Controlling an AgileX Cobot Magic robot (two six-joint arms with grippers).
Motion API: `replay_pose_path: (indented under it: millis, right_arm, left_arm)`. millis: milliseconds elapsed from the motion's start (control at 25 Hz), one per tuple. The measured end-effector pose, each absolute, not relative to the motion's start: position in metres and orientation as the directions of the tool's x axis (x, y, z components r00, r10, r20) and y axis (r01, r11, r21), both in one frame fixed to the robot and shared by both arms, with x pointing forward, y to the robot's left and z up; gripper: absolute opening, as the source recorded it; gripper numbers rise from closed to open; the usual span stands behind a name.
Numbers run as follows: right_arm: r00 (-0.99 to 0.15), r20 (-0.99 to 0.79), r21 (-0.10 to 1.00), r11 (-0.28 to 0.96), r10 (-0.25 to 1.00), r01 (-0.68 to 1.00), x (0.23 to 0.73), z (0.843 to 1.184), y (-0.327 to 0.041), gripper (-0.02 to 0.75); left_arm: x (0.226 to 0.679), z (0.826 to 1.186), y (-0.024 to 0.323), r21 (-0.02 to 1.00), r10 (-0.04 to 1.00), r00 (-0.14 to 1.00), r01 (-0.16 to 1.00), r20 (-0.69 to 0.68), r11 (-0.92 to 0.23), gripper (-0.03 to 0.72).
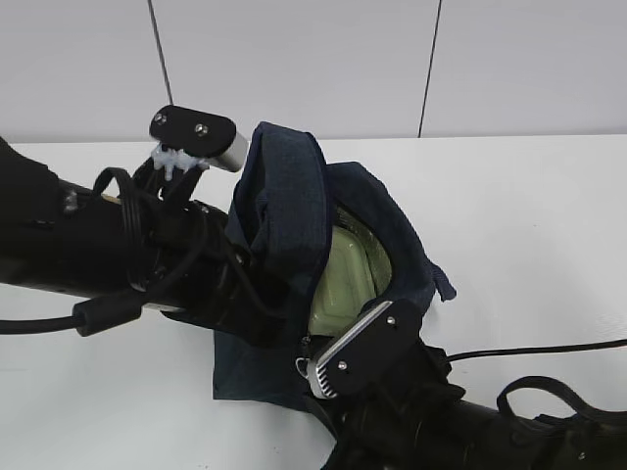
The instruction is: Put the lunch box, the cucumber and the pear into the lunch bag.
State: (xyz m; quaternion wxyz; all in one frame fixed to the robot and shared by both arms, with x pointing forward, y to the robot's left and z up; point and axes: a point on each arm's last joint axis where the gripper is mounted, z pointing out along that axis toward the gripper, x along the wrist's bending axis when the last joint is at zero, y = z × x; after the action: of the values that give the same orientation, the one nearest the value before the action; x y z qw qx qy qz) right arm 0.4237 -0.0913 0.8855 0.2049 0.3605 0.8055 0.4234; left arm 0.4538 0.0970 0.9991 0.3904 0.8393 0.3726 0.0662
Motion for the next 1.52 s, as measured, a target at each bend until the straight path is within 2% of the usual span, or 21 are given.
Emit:
replay_pose_path:
  millis: [600,680,760,840,1240,1520]
  right_arm:
    - [-0.641,-0.023,0.856,0.346,0.767,0.384,0.427,0.889,-0.090,0.139]
    - [-0.640,-0.023,0.857,0.345,0.768,0.384,0.427,0.890,-0.090,0.111]
    - [-0.639,-0.022,0.858,0.343,0.769,0.383,0.427,0.890,-0.090,0.024]
    - [-0.639,-0.022,0.858,0.343,0.769,0.383,0.427,0.890,-0.090,0.000]
    - [-0.650,-0.022,0.858,0.348,0.760,0.378,0.426,0.891,-0.090,0.000]
    - [-0.676,-0.003,0.878,0.326,0.737,0.351,0.421,0.916,-0.091,0.000]
  left_arm:
    - [0.454,0.999,0.097,0.705,0.678,0.713,0.573,-0.179,-0.417,0.004]
    - [0.454,0.999,0.097,0.705,0.678,0.713,0.573,-0.179,-0.417,0.004]
    - [0.454,0.999,0.097,0.705,0.678,0.713,0.573,-0.179,-0.417,0.004]
    - [0.454,0.999,0.097,0.705,0.678,0.713,0.573,-0.179,-0.417,0.004]
    - [0.454,0.999,0.097,0.705,0.678,0.713,0.573,-0.179,-0.417,0.004]
    - [0.454,0.999,0.097,0.707,0.679,0.712,0.573,-0.178,-0.416,0.004]
